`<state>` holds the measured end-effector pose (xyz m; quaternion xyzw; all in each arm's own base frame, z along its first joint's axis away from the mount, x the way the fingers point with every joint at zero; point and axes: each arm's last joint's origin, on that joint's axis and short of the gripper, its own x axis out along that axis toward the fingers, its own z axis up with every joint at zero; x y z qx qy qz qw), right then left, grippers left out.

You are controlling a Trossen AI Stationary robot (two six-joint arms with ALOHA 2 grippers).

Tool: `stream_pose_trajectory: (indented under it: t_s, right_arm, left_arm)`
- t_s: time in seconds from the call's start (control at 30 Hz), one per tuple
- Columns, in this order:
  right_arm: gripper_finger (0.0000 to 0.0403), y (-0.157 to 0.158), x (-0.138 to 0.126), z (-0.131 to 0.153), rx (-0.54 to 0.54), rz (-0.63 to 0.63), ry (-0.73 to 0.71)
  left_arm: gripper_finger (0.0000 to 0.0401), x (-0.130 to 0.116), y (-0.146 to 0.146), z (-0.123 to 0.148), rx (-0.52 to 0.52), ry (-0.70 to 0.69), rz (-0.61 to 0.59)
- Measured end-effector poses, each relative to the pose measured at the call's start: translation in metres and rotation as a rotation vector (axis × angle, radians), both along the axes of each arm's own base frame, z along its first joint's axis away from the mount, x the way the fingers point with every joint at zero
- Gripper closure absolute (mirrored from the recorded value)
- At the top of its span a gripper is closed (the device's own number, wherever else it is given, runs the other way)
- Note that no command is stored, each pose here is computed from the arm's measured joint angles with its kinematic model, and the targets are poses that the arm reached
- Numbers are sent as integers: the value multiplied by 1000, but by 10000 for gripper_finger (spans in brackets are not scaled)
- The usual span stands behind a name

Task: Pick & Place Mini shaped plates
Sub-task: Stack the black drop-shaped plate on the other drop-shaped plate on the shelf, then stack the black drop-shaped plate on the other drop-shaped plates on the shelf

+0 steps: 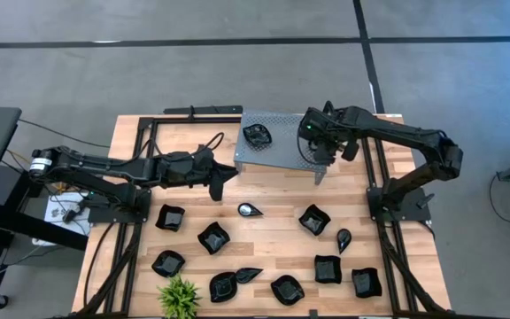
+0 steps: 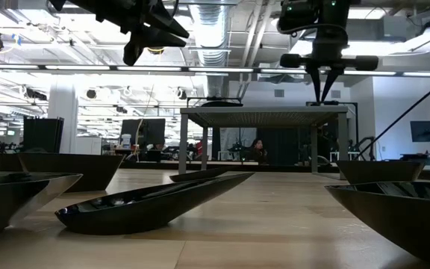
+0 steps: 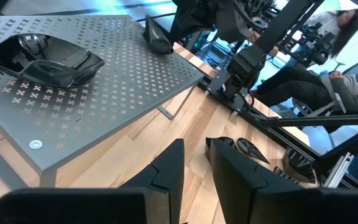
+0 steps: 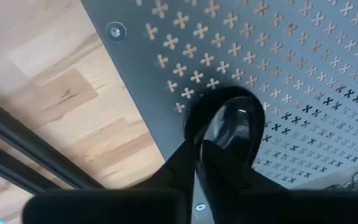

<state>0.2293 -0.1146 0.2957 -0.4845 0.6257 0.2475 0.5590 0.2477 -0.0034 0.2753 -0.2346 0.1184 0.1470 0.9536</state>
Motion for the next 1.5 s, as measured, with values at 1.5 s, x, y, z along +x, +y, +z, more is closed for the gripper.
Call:
stream_pose_trajectory:
  t_s: [1.5]
  right_arm:
    - [397, 141, -16, 27, 516, -646, -786]
  left_arm:
    - [293, 49, -66, -92, 252, 291, -473]
